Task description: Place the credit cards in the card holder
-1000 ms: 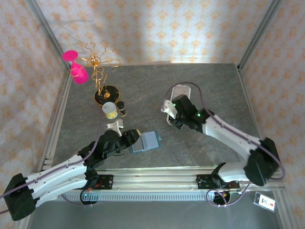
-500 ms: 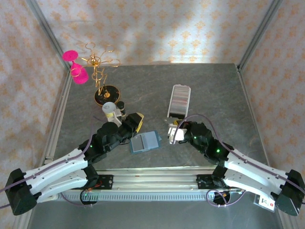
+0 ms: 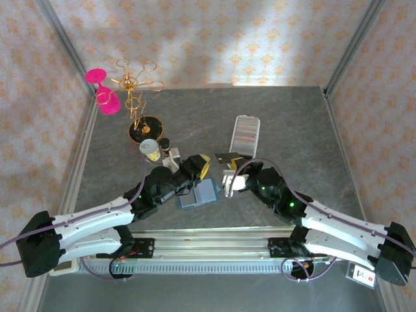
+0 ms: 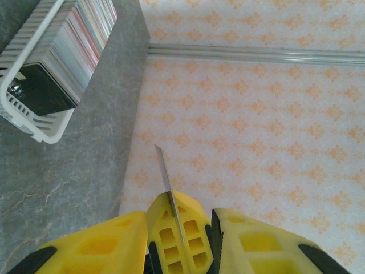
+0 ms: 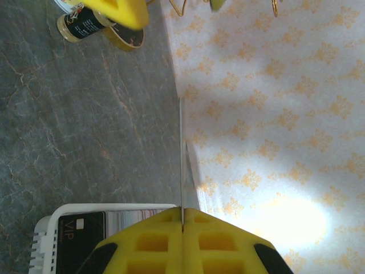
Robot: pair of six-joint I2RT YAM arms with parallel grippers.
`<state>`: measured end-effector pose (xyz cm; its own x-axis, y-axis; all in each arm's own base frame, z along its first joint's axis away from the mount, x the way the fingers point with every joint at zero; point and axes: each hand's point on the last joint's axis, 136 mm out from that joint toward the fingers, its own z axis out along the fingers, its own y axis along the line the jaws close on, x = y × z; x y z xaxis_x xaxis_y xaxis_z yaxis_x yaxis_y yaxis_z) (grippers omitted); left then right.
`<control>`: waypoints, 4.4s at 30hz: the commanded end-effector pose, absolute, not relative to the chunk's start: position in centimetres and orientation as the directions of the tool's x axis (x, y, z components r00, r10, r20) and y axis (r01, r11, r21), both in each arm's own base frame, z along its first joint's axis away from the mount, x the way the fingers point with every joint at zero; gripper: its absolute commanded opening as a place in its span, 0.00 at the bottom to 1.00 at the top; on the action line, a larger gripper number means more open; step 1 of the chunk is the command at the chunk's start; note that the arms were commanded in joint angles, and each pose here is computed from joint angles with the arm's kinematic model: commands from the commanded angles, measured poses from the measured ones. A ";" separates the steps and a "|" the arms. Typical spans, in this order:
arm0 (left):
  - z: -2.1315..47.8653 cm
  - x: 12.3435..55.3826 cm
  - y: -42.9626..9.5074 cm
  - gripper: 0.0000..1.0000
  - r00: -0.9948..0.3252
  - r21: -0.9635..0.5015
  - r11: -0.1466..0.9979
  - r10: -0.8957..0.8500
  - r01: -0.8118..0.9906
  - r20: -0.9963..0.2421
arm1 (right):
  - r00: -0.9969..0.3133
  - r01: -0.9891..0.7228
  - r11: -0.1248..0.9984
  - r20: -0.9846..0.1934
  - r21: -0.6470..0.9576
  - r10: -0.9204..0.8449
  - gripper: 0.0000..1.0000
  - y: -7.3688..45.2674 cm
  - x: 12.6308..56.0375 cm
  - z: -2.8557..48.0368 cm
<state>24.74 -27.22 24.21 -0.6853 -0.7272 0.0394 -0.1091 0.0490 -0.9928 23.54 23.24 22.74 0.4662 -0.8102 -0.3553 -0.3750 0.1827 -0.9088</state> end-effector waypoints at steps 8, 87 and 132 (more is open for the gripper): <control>24.7 24.8 -29.3 0.26 -0.708 -0.993 -0.029 -0.699 -0.115 0.102 | 0.487 -0.321 0.200 -0.343 -0.926 -0.803 0.00 24.3 23.6 24.9; 28.5 16.4 -24.5 0.00 0.219 0.320 0.467 0.259 0.824 -0.941 | 0.211 -0.945 0.043 -0.705 -0.324 -0.677 0.11 30.2 15.5 27.8; 4.4 18.6 -15.5 0.49 -0.761 -0.623 0.776 -0.461 -0.098 -0.456 | -0.889 -0.333 0.685 -0.459 0.648 0.002 0.00 35.1 23.7 9.7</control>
<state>18.66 -14.95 4.58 -0.7495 -0.4501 -0.4854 -0.0991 0.8013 -0.5901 22.91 34.03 8.42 -0.8950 -0.0238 -0.4453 -0.3272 0.7136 0.6195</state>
